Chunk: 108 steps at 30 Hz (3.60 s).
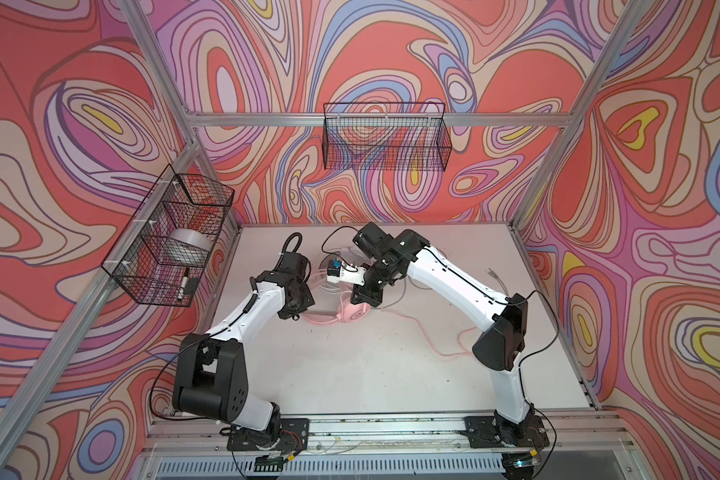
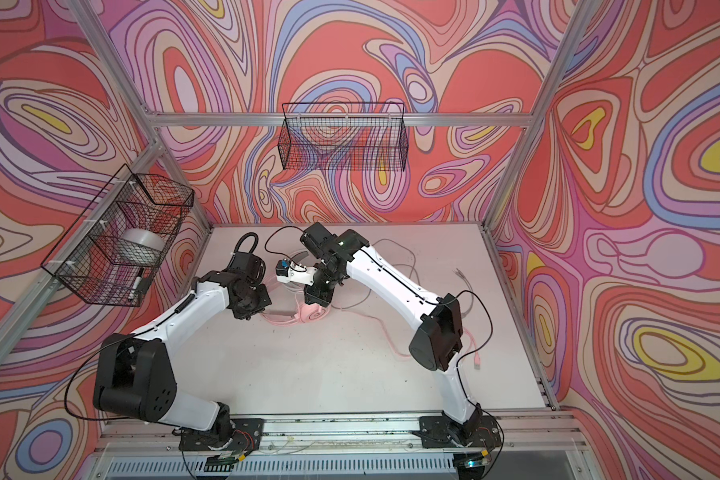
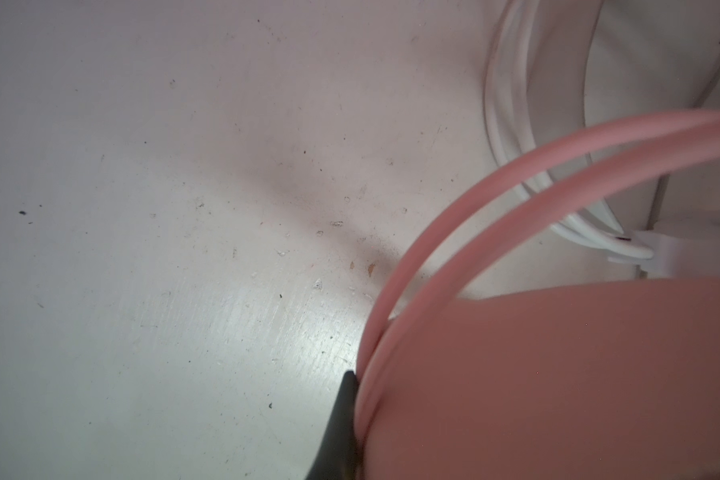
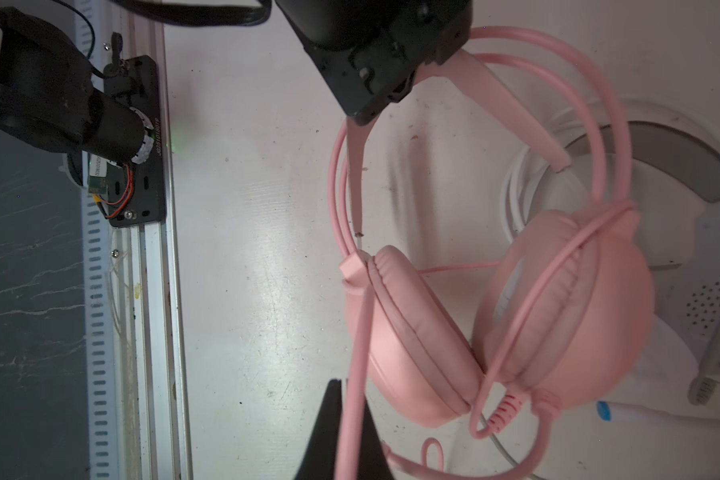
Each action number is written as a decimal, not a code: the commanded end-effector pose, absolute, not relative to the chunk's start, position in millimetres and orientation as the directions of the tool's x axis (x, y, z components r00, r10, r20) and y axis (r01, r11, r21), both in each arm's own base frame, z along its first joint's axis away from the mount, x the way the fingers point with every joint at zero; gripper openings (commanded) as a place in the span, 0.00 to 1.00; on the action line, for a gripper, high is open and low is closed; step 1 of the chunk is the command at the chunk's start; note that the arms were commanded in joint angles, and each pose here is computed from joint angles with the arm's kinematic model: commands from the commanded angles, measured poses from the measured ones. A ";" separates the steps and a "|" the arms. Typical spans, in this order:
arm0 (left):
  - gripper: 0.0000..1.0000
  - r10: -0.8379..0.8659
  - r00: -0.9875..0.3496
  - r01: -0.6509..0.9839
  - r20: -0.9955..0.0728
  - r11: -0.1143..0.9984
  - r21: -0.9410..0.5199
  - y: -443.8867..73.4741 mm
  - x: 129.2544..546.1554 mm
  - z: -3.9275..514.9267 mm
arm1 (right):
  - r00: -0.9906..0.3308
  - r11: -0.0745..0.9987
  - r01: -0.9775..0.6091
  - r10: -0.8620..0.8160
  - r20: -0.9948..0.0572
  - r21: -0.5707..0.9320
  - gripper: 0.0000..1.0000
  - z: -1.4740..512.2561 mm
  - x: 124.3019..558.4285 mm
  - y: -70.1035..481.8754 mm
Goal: Wrap the headphones
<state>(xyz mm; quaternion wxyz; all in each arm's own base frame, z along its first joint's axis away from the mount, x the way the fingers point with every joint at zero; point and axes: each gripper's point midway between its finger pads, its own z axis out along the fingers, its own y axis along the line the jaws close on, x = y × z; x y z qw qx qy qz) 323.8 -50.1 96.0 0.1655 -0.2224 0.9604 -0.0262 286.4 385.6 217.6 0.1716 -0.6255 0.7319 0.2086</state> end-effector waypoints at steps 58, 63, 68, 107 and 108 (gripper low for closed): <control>0.00 -0.043 -0.968 0.029 -0.248 0.960 -0.278 -109.5 295.4 104.2 | -0.643 0.557 -0.760 -0.569 -0.513 0.334 0.20 128.8 416.0 338.4; 0.00 -0.055 -0.966 0.028 -0.252 0.948 -0.317 -115.4 294.7 106.2 | -0.682 0.587 -0.722 -0.516 -0.518 0.366 0.22 124.5 417.7 333.3; 0.00 -0.064 -0.963 0.027 -0.260 0.943 -0.332 -116.7 292.0 107.2 | -0.734 0.623 -0.662 -0.422 -0.533 0.418 0.28 124.2 419.7 317.5; 0.00 -0.165 -0.961 -0.063 -0.220 0.911 -0.408 -117.5 303.9 103.5 | -0.833 0.777 -0.517 -0.358 -0.422 0.360 0.58 81.2 367.9 239.4; 0.00 -0.165 -0.962 -0.063 -0.219 0.911 -0.407 -117.5 303.9 103.0 | -0.828 0.777 -0.520 -0.356 -0.434 0.354 0.58 86.0 368.3 238.8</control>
